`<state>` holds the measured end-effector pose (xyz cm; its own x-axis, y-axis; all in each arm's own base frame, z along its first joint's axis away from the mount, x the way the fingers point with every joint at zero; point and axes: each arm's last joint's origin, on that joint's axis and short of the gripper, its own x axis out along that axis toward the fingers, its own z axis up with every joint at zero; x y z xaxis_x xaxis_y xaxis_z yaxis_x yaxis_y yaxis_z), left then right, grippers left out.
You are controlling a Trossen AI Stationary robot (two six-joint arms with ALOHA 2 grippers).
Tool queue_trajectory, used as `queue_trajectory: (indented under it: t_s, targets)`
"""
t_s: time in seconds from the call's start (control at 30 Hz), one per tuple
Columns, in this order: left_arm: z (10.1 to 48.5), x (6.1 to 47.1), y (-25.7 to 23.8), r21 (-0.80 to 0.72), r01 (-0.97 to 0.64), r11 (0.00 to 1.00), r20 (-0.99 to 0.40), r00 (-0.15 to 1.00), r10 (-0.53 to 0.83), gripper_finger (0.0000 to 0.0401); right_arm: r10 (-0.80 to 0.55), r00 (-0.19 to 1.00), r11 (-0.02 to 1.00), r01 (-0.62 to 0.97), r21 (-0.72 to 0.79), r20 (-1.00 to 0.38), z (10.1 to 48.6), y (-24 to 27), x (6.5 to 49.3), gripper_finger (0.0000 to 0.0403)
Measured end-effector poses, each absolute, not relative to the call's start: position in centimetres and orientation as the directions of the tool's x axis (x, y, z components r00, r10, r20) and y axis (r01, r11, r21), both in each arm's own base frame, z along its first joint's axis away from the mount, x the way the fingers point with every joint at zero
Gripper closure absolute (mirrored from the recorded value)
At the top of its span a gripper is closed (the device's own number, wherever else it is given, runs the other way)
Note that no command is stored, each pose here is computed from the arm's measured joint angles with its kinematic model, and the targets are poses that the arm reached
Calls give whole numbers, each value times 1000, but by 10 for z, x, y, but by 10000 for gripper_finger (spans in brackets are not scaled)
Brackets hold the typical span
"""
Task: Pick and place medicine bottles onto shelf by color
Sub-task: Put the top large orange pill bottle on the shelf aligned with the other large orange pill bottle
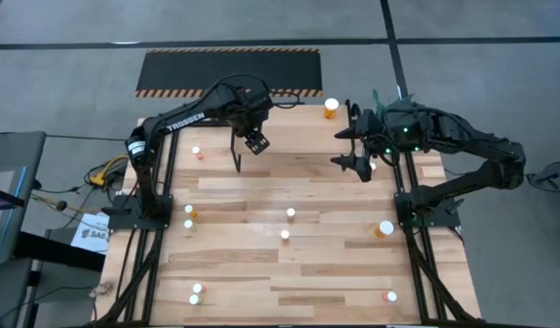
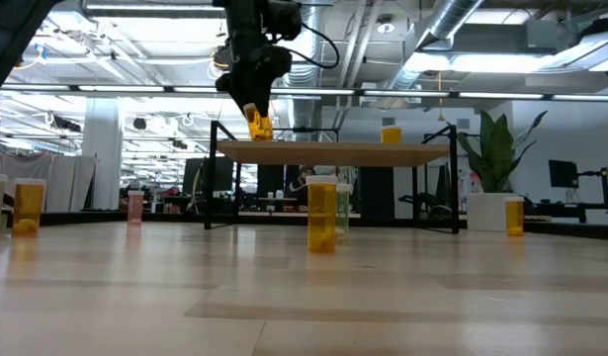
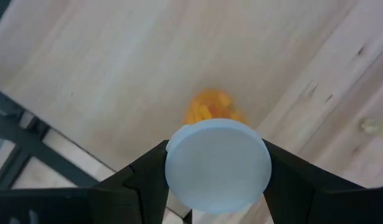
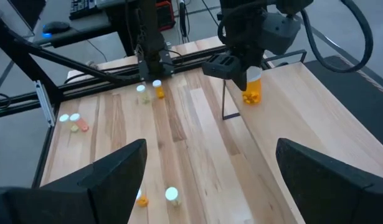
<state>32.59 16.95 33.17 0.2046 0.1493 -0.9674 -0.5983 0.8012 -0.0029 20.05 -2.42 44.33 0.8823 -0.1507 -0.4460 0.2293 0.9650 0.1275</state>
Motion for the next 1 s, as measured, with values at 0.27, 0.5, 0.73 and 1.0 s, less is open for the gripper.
queue_trajectory:
  t_s: [0.27, 0.5, 0.73, 1.0]
  targets:
    - [332, 324, 170, -2, -601, 799, -968, 201, 149, 204, -149, 883, 963, 232, 137, -446, 443, -24, 200, 26]
    - [333, 326, 171, -2, -602, 798, -963, 217, 161, 198, -149, 883, 963, 231, 136, -446, 443, -24, 200, 26]
    - [334, 327, 172, -3, -603, 798, -957, 234, 174, 154, -149, 882, 963, 231, 136, -446, 443, -24, 200, 26]
    - [352, 328, 173, -2, -578, 816, -933, 295, 207, 113, -149, 882, 964, 231, 135, -446, 443, -24, 200, 26]
